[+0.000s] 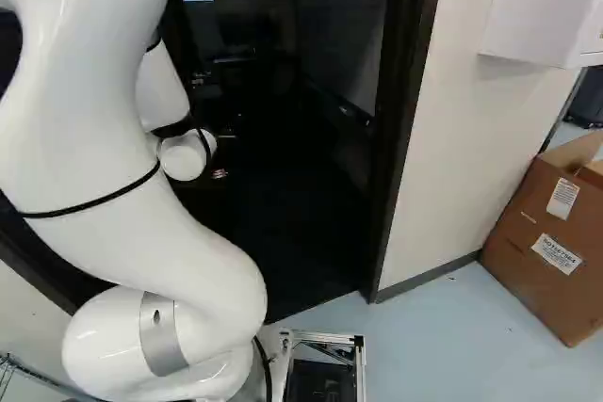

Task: Open the door and move inside

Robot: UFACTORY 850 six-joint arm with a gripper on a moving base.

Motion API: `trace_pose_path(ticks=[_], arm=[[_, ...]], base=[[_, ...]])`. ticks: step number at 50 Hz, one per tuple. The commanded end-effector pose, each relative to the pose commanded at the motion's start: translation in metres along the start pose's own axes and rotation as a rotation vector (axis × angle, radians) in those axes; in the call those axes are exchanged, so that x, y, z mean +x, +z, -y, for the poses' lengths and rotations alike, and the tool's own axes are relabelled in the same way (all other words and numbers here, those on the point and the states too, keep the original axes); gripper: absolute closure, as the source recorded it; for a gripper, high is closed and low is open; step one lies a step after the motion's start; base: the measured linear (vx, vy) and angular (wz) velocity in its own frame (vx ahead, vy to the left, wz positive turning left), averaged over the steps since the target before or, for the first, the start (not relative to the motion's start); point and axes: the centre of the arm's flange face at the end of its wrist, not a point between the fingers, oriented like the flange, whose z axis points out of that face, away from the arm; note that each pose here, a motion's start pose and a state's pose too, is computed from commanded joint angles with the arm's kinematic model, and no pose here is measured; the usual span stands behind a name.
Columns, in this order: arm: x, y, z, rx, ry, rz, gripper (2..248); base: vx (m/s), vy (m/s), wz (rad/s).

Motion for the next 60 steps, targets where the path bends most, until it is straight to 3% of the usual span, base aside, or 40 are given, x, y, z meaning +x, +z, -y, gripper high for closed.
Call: trace_pose_path(ticks=[34, 60], arm=[[0.000, 0.000, 0.001, 0.003, 0.000, 0.000, 3], [0.001, 0.007, 0.014, 0.001, 0.016, 0.001, 3]], base=[[0.000, 0.000, 0.000], [0.000, 0.000, 0.000]])
